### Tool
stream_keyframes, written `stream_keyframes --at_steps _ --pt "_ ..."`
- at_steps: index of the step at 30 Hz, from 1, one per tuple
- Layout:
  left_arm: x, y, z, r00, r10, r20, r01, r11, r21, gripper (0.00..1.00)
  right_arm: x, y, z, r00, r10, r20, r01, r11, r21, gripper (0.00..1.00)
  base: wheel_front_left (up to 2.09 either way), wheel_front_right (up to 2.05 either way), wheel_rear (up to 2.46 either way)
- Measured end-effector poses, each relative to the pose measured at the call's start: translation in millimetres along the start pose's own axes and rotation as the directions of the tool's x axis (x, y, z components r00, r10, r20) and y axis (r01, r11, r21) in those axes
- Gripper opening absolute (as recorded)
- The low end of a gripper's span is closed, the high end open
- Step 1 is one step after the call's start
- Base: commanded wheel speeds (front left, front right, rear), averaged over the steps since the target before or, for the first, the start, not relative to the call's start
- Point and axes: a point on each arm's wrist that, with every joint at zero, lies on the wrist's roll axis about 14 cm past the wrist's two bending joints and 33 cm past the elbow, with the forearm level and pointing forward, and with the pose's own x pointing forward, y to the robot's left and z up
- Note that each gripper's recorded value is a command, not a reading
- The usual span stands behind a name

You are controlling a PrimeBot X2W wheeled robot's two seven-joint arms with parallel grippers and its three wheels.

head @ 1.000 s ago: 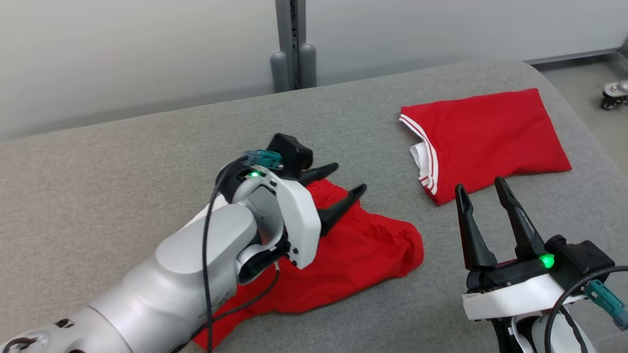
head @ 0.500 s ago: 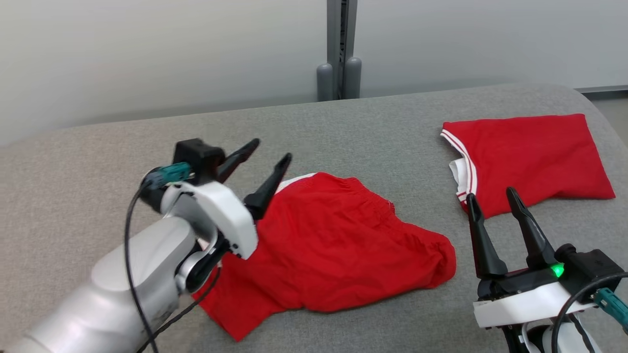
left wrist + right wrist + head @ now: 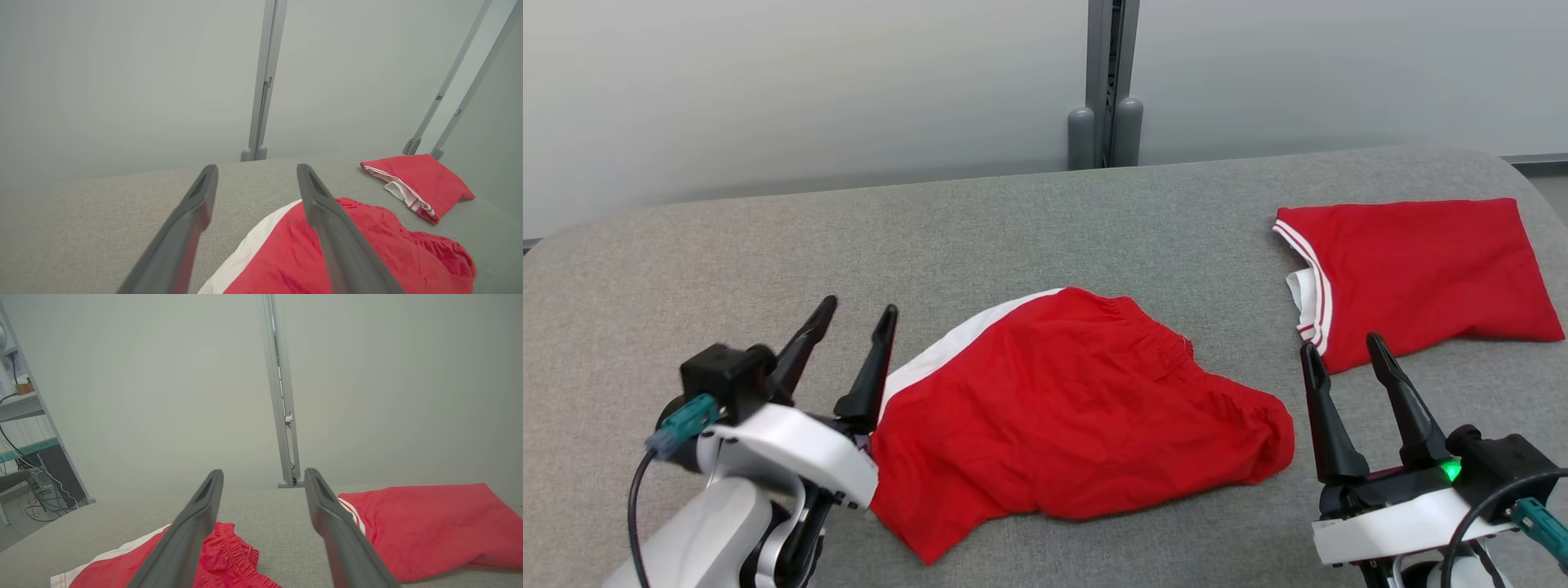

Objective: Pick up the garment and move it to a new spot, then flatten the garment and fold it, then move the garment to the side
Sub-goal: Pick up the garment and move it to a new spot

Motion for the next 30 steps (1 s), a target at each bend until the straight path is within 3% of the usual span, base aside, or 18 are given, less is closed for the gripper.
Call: stream_keyframes --at_steps 10,30 --pt "-32 24 18 0.983 0.123 0.136 -0.125 0.992 0.003 1.0 -4 -4 0 1.0 -0.018 -0.001 0.018 1.0 0.003 1.0 0.0 0.0 0.0" --pt "-63 24 -23 0.978 0.18 0.104 -0.174 0.983 -0.064 1.0 -11 -2 0 1.0 -0.018 -0.004 0.018 1.0 0.006 1.0 0.0 0.0 0.0"
